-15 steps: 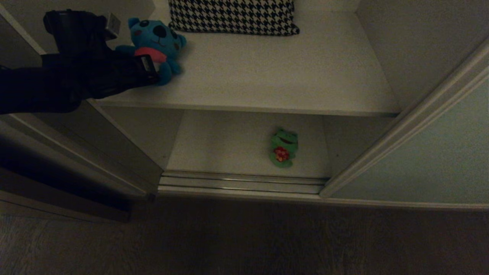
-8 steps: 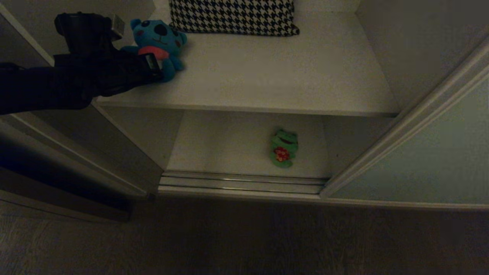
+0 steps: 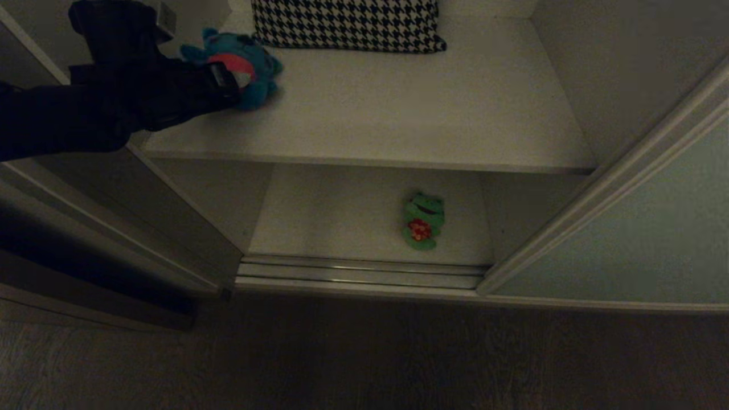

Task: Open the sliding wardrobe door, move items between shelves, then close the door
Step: Place the blue doll on the higher shelf, then place the green doll on the higher shelf

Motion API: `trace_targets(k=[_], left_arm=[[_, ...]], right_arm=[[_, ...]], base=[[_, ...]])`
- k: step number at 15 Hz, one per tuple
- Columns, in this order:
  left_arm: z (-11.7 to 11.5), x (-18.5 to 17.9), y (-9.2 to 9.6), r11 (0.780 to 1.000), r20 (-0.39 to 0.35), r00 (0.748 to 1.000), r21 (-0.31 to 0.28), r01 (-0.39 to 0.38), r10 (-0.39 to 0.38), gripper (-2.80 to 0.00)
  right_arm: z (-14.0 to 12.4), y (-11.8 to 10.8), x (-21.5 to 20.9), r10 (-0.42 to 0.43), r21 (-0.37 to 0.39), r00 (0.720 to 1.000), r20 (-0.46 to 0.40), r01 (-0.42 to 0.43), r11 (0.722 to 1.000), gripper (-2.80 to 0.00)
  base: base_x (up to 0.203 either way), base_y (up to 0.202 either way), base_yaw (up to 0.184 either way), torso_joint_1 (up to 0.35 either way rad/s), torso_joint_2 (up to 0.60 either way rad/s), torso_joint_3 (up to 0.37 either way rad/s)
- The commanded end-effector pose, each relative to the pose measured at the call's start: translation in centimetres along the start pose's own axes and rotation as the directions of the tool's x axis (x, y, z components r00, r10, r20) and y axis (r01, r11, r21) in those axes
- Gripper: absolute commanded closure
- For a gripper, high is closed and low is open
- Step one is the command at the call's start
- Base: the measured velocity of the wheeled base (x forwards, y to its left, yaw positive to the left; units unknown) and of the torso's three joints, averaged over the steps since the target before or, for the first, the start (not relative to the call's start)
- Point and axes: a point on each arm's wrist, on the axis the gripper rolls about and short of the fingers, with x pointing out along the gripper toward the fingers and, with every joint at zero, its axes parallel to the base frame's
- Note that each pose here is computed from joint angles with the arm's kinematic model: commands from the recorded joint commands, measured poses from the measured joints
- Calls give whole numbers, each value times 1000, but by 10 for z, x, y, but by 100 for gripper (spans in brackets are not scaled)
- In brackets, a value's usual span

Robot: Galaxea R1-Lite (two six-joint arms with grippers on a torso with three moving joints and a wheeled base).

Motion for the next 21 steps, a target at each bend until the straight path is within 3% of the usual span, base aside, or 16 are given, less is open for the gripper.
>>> trace_targets(k=[1, 6, 7, 9, 13, 15, 18, 21], left_arm=[[17, -12, -5, 1000, 47, 999, 6, 11, -11, -280], [43, -27, -11, 999, 122, 992, 30, 19, -22, -280], [52, -38, -14, 999, 137, 990, 31, 20, -24, 0], [73, -67, -21, 999, 178, 984, 42, 24, -31, 0], [94, -153, -35, 987, 205, 978, 158, 15, -47, 0], [76, -197, -37, 984, 148, 988, 177, 14, -40, 0], [37, -294, -38, 975, 54, 998, 223, 17, -29, 0], [-29, -386, -32, 968, -46, 999, 249, 16, -5, 0]], right_arm=[[0, 0, 0, 0, 0, 1000, 4, 0, 1000, 0], [0, 0, 0, 0, 0, 1000, 4, 0, 1000, 0], [0, 0, 0, 0, 0, 1000, 4, 0, 1000, 0], [0, 0, 0, 0, 0, 1000, 4, 0, 1000, 0], [0, 0, 0, 0, 0, 1000, 4, 0, 1000, 0], [0, 0, 0, 0, 0, 1000, 4, 0, 1000, 0], [0, 0, 0, 2, 0, 1000, 4, -2, 1000, 0], [0, 0, 0, 0, 0, 1000, 4, 0, 1000, 0]], base=[[0, 0, 0, 0, 0, 0], [0, 0, 0, 0, 0, 0], [0, 0, 0, 0, 0, 0], [0, 0, 0, 0, 0, 0], [0, 0, 0, 0, 0, 0], [0, 0, 0, 0, 0, 0], [0, 0, 0, 0, 0, 0], [0, 0, 0, 0, 0, 0]])
